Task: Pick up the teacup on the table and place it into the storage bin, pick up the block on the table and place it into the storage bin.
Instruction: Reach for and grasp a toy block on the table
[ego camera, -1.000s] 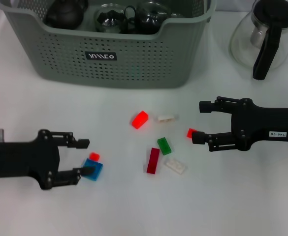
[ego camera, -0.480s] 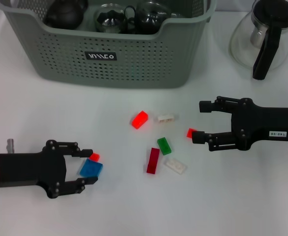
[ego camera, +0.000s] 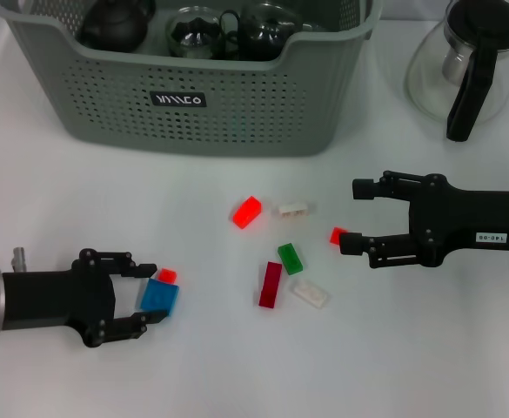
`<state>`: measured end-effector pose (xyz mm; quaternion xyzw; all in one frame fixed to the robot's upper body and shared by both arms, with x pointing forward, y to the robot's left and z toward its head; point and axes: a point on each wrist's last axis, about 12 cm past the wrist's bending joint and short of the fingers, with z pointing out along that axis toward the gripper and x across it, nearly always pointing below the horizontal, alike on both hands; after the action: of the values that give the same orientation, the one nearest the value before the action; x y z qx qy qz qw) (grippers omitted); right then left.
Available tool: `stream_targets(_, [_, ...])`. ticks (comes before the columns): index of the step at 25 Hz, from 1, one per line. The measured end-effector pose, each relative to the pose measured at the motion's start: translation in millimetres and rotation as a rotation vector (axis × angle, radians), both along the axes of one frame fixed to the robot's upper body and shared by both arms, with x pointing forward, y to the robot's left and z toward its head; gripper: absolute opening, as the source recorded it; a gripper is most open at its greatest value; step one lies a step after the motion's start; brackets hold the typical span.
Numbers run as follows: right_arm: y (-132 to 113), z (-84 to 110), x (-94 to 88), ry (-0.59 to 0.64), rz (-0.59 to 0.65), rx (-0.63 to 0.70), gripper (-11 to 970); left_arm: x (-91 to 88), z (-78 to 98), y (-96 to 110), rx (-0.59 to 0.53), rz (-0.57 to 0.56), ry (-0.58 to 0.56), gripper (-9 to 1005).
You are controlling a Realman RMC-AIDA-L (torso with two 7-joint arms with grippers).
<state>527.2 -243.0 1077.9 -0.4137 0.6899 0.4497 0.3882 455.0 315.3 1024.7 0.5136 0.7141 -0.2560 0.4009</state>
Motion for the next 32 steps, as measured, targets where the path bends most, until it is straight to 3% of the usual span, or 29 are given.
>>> stream_targets(32, [0.0,-0.3,-0.2,0.002,0.000,0.001,955,-2.2,-1.5,-5.2,-0.021,-0.020,-0.007,588])
